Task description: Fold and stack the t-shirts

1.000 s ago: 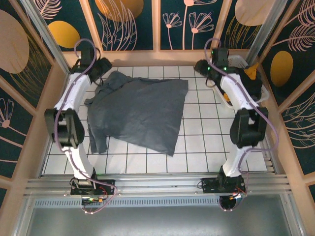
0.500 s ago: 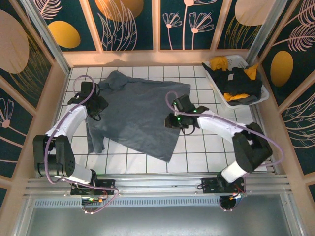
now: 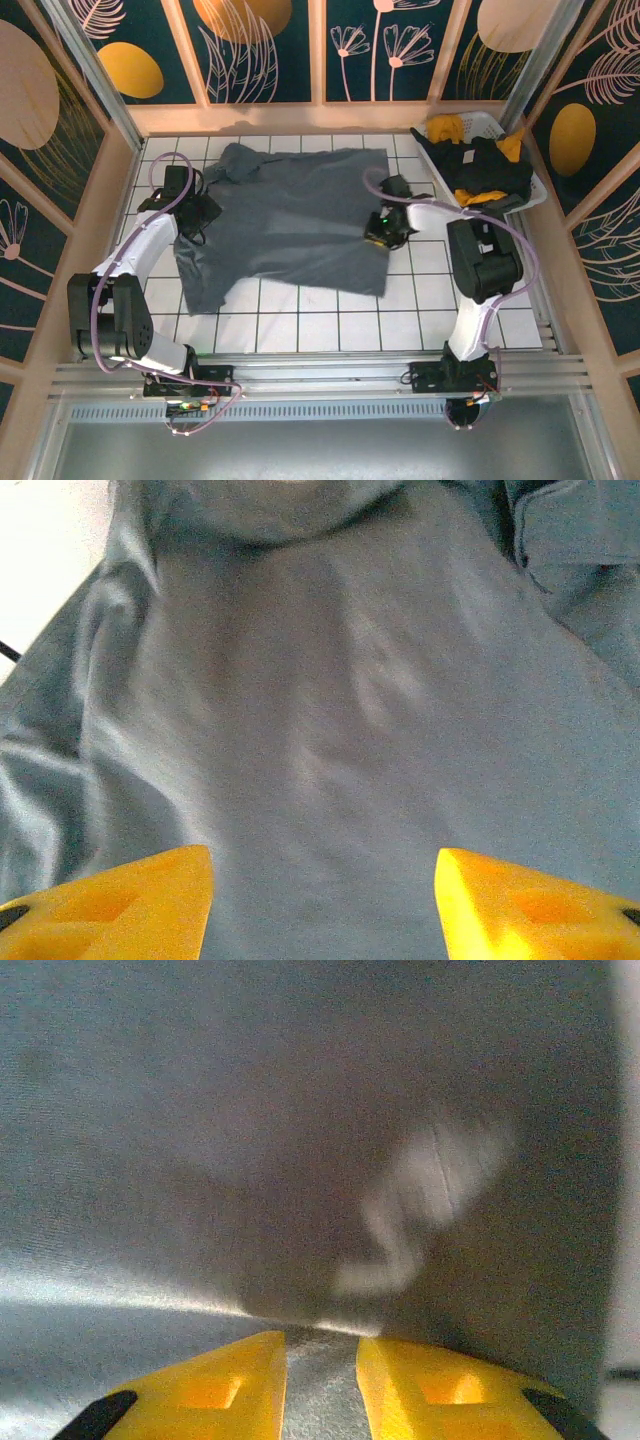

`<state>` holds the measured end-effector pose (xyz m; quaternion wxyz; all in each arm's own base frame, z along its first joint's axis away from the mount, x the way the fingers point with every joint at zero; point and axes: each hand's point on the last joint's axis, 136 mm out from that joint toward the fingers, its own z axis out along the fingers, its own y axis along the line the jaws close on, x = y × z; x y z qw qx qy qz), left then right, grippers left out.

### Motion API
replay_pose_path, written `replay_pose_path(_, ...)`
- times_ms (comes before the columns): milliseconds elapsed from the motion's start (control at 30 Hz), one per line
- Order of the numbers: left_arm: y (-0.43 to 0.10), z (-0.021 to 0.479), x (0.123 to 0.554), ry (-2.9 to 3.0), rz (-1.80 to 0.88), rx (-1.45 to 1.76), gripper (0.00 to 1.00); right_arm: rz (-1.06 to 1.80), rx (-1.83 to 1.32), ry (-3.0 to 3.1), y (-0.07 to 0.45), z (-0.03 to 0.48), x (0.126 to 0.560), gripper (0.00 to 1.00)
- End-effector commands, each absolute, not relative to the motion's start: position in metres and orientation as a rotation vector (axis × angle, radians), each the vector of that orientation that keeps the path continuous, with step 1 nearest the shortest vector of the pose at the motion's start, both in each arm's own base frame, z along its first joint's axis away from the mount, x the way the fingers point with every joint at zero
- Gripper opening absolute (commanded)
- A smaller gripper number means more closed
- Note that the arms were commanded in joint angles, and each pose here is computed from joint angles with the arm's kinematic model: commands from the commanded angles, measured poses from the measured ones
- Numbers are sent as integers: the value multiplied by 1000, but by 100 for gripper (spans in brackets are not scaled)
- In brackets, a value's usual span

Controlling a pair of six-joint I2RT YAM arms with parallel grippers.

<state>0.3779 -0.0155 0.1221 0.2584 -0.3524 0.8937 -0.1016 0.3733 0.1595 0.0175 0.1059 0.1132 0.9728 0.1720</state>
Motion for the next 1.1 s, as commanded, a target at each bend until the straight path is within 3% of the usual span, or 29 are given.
replay_pose_path(0, -16, 123, 376, 2438, -272, -935, 61, 188, 488, 2960, 85, -7, 363, 29)
replay_pose_path(200, -8, 103, 353, 2500, -177, -963, 61, 338, 277, 2806, 117, 66, 406, 39)
replay_pose_path(433, -3, 64, 313, 2609, -93, -1031, 57, 356, 295, 2723, 124, 108, 380, 44)
replay_pose_path(633, -29, 42, 297, 2643, -309, -1085, 56, 310, 398, 2708, 93, 105, 333, 44)
replay_pose_path(867, -52, 35, 311, 2659, -453, -1048, 54, 291, 606, 2718, 50, 77, 297, 44)
replay_pose_path(1067, -59, 20, 314, 2708, -426, -1036, 43, 249, 693, 2755, 36, 54, 288, 43)
